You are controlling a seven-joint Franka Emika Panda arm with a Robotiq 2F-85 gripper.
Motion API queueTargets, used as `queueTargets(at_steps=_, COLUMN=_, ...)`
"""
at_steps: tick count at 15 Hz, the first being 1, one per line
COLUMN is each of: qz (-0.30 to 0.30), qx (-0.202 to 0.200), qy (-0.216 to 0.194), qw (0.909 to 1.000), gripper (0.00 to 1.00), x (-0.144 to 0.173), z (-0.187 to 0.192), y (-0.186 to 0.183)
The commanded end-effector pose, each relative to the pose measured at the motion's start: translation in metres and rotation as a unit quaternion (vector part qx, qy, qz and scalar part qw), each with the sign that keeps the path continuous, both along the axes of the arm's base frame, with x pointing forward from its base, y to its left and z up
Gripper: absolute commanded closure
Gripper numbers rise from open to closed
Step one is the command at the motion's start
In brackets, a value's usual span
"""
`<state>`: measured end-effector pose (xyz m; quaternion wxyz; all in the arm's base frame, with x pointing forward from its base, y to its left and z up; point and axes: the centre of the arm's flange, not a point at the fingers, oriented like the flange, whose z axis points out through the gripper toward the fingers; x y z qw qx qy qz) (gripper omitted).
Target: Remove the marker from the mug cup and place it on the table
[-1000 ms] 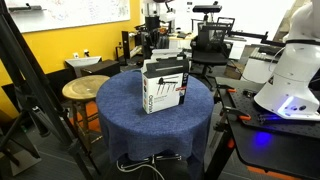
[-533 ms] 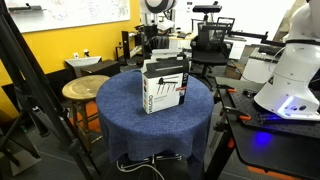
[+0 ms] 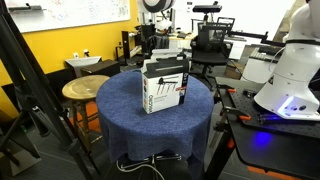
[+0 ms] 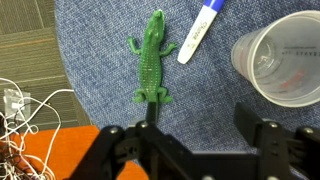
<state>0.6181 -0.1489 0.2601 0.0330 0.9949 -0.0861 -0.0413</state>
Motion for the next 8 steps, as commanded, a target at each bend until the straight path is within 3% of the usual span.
queueTargets(at_steps=1, qz=0.018, qx=0.011, qy=-0.019, qw=0.9996, gripper=0.00, x=-0.001, z=0.022, y=0.010)
queueTargets(at_steps=8, qz=0.023, qx=0.007, qy=-0.024, qw=0.9994, gripper=0.00, x=0.006, z=0.029, y=0.018)
